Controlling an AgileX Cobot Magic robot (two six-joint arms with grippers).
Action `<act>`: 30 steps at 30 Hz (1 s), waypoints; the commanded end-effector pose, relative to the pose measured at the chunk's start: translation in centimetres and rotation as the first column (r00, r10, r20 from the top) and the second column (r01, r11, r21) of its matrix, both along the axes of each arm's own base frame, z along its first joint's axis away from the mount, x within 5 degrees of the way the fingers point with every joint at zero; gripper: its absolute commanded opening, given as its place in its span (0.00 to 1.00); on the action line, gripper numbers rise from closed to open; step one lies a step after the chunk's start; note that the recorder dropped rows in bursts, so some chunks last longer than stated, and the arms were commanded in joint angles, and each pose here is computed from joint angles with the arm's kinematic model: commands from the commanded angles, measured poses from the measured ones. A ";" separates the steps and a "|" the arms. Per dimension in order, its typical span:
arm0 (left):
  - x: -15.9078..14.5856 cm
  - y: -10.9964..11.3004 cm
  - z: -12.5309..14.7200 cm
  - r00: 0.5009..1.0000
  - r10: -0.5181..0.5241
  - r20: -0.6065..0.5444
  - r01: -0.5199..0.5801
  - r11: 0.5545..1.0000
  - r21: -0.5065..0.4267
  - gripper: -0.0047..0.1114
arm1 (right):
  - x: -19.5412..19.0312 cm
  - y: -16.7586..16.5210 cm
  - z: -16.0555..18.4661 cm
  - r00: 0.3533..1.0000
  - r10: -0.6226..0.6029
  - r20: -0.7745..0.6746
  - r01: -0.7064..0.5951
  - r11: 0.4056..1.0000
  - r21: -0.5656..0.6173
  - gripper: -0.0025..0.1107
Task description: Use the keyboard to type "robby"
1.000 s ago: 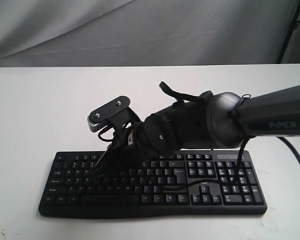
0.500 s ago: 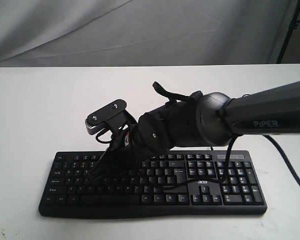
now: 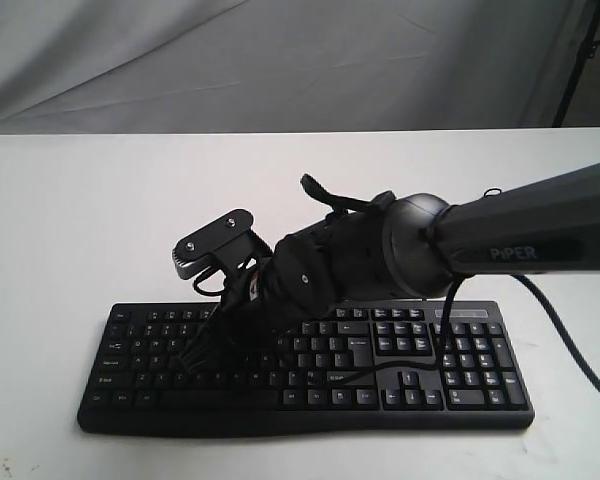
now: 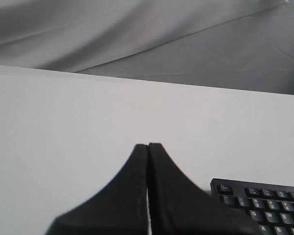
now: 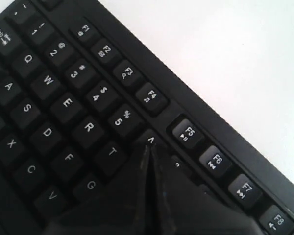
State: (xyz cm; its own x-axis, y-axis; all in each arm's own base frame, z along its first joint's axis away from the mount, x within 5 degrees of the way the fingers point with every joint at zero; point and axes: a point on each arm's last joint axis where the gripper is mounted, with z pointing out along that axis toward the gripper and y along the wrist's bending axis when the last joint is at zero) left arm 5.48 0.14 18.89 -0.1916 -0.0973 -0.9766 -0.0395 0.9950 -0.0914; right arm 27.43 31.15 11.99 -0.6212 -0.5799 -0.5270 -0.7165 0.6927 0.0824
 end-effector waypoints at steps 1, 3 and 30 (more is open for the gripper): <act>0.0 0.0 -0.1 1.000 -0.004 0.002 0.004 1.000 -0.013 0.04 | 0.0 -0.1 -0.4 1.000 0.007 -0.016 -0.007 1.000 -0.020 0.02; 0.0 0.0 -0.1 1.000 -0.004 0.002 0.004 1.000 -0.013 0.04 | 0.0 -0.1 0.0 1.000 0.007 -0.010 -0.007 1.000 -0.012 0.02; 0.0 0.0 -0.1 1.000 -0.004 0.002 0.004 1.000 -0.013 0.04 | -8.5 -13.3 13.3 0.969 -0.136 0.206 0.090 0.972 0.219 0.02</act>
